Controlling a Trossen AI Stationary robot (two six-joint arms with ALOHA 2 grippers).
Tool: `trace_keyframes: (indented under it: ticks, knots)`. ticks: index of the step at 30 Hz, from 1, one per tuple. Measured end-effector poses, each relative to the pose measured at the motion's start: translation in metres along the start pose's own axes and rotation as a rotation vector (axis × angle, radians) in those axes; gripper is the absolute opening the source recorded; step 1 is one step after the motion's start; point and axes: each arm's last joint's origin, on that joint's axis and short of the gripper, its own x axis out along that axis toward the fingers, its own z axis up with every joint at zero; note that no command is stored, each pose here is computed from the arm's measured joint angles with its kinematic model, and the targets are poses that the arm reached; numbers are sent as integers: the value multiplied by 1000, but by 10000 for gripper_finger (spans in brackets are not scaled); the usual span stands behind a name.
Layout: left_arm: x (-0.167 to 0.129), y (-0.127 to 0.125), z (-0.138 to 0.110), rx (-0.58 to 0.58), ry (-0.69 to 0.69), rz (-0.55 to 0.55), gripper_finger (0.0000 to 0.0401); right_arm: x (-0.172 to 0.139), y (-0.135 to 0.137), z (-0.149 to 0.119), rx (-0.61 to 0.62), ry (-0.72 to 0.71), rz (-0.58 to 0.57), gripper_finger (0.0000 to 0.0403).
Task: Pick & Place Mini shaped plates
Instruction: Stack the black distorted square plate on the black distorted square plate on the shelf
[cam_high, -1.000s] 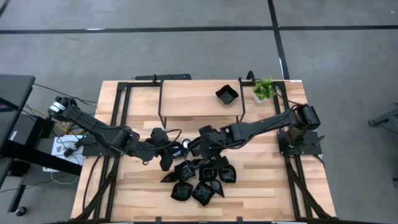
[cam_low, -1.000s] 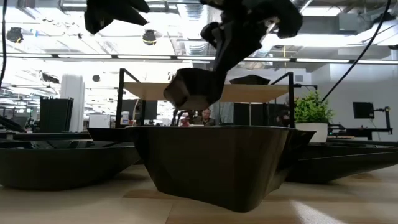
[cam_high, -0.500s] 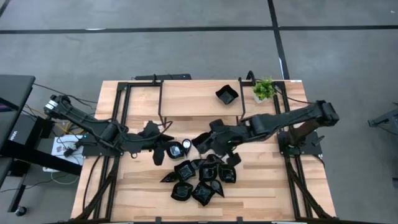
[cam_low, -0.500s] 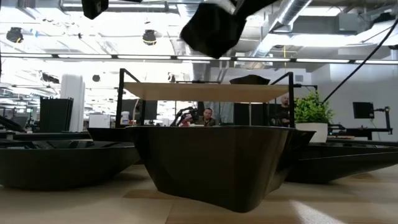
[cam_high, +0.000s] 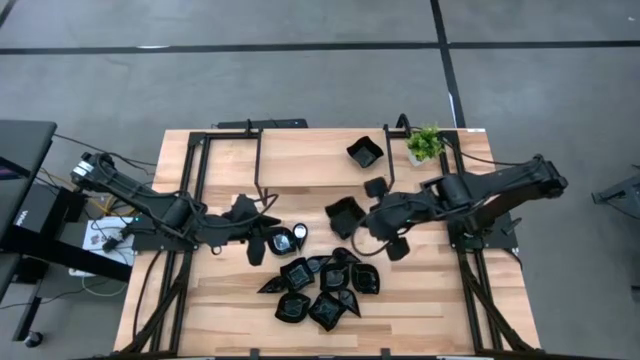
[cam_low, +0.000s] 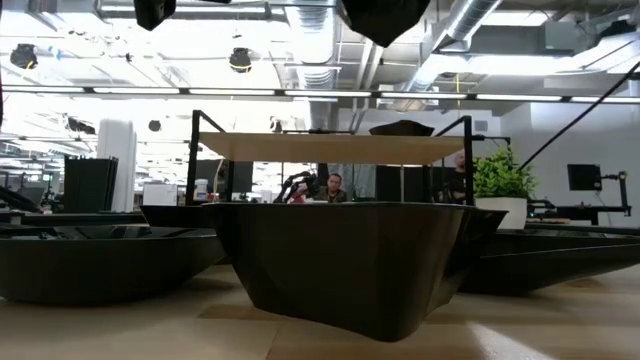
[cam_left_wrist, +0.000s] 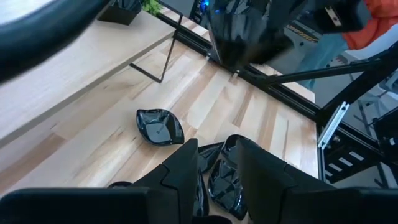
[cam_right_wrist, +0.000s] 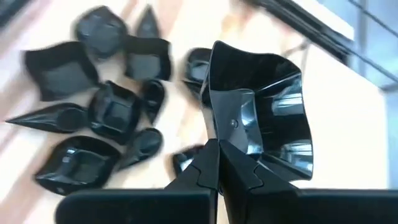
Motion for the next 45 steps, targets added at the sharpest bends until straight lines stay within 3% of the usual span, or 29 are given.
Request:
trace_keyframes:
  ticks: [8,19,24,27,33,40,45]
  knots:
    - [3,-2,-1,-2,-9,7,113,-16,-21,-17,31,121,-273,1]
    - [14,-5,-8,17,8,28,113,2,-75,-46,16,306,-318,1]
    - [15,-6,-9,12,7,27,113,6,-102,-64,143,335,-324,1]
    - [15,-6,-9,11,5,28,113,11,-116,-73,270,318,-385,1]
    - [15,-6,-8,10,-1,28,113,26,-124,-85,513,317,-437,1]
    - [15,-6,-8,11,-1,28,113,53,-117,-77,632,318,-446,1]
    - [15,-6,-8,11,-1,28,113,68,-110,-74,629,362,-494,1]
